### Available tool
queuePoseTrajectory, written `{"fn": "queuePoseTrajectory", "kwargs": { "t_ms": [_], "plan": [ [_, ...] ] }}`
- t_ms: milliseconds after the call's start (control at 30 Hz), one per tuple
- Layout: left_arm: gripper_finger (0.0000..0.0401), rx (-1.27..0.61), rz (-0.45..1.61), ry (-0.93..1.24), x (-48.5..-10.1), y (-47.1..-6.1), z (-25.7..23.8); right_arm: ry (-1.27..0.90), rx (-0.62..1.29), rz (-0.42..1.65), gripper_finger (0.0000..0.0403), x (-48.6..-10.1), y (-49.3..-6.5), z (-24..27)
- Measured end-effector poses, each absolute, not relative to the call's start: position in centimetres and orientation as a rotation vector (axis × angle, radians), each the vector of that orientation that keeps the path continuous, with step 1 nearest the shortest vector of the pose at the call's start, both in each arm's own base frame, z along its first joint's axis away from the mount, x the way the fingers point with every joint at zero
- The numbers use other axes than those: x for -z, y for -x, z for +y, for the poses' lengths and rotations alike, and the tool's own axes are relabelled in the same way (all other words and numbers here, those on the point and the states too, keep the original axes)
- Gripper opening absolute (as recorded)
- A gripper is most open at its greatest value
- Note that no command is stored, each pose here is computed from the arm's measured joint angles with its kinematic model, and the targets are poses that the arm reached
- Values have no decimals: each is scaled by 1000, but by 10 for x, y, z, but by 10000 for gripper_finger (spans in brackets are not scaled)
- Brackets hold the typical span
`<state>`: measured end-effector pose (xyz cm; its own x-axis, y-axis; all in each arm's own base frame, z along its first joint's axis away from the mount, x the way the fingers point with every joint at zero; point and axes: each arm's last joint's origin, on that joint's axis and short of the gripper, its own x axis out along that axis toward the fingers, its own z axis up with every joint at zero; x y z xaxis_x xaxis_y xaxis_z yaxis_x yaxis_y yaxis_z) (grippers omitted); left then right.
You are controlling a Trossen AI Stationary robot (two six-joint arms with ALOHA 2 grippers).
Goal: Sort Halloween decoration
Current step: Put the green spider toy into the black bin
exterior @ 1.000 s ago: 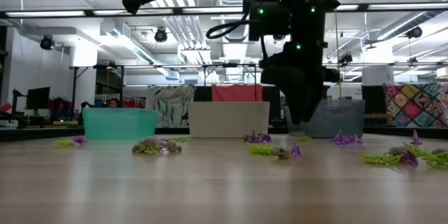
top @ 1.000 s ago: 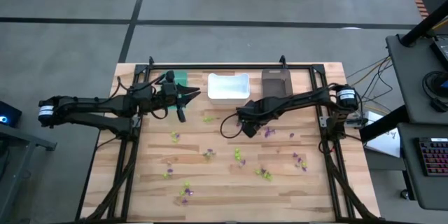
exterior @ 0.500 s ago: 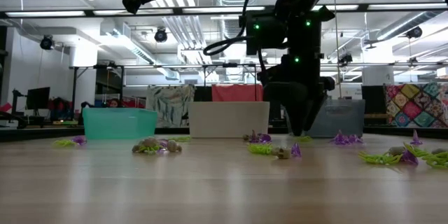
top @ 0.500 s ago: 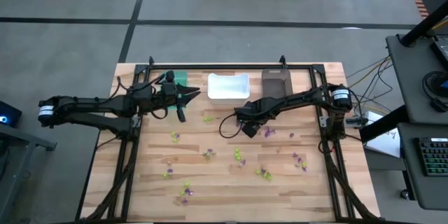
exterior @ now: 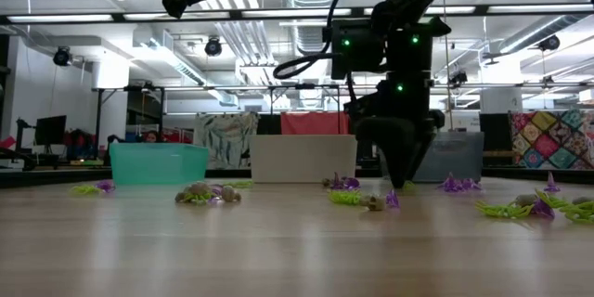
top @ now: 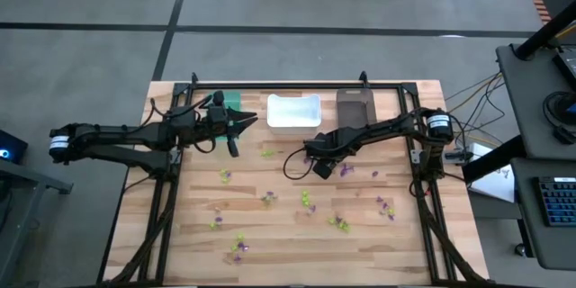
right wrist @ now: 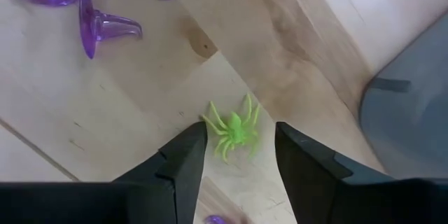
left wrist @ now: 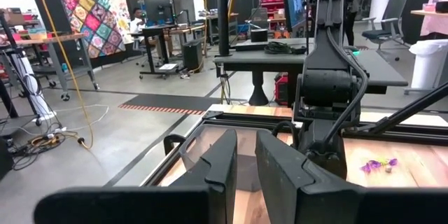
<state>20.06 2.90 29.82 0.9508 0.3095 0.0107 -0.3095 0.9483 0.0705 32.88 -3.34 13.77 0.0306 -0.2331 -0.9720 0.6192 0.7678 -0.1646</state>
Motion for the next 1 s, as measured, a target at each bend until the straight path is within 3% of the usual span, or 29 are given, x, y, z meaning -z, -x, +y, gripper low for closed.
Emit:
{"fn": "queuePoseTrajectory", "kwargs": {
  "t_ms": [400, 767, 1000],
  "plan": [
    [38, -316, -7, -68, -299, -201, 29, -351, 652, 1398, 158, -137, -329, -33],
    [38, -316, -19, -67, -300, -201, 29, -366, 634, 1396, 18, -136, -330, -32],
    [38, -316, -19, -66, -300, -201, 29, -366, 636, 1389, 11, -140, -328, -32]
  ]
}}
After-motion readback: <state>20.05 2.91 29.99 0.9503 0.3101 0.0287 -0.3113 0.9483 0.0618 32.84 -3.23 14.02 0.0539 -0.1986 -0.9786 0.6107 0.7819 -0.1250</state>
